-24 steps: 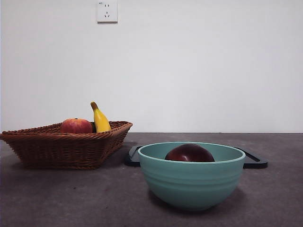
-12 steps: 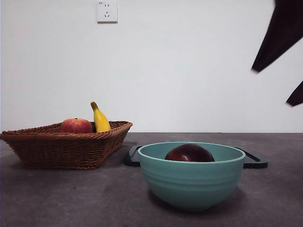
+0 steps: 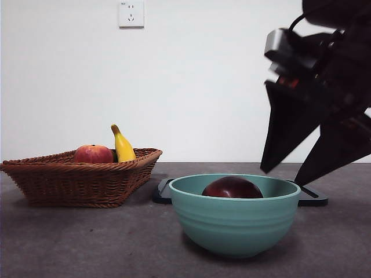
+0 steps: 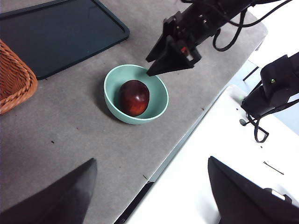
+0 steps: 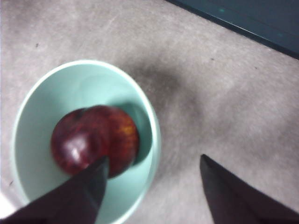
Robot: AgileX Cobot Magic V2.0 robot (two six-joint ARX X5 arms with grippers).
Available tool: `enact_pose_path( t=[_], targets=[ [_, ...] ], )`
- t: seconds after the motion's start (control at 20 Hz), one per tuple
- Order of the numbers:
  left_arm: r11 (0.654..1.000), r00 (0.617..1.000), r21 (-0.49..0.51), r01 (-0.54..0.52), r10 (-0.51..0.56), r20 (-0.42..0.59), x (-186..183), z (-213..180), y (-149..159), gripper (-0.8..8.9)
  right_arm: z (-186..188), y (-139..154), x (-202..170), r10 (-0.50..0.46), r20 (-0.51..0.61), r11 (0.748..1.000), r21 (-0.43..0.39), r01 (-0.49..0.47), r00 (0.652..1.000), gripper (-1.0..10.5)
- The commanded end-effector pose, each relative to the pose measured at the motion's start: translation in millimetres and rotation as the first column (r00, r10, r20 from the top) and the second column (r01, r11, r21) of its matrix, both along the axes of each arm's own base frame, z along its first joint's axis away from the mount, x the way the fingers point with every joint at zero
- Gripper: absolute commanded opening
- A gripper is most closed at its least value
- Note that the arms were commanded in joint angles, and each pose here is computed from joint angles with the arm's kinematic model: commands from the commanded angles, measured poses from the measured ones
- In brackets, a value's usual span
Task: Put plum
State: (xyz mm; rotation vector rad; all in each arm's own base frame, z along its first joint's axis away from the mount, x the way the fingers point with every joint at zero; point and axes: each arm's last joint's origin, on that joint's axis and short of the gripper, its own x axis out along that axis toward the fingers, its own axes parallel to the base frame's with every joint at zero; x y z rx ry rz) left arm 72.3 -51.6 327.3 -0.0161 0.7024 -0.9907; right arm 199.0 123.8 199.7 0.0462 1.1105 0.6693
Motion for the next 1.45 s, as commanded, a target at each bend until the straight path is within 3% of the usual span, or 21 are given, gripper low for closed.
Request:
enact_pose_path(
  t=[0.05,0.6,0.85,1.15,1.45],
  targets=[
    [1.0,1.0,-0.009,0.011,-0.011,0.015,1,4,-1,3.74,-8,7,4,-0.018,-0.009,0.999,-0.037,0.018,1.0,2.2],
    [1.0,1.0,-0.009,0.011,-0.011,0.016,1,4,-1,3.74,-18,18,8,0.009,-0.015,0.999,-0.038,-0.009,1.0,0.1],
    [1.0,1.0,-0.009,0.01,-0.01,0.015,1,4,-1,3.74,-13,19,9,-0.004,0.003,1.0,-0.014,0.004,1.0,0.1],
    [1.0,1.0,-0.009,0.011,-0.011,0.016,1,4,-1,3.74,35,25,28,-0.053,0.108,0.999,0.007,0.053,0.993,0.1],
    [1.0,1.0,-0.009,0.012,-0.012,0.018,1,4,-1,3.74,72,24,85,-0.131,0.159,0.991,0.01,0.132,0.979,0.1]
  ],
)
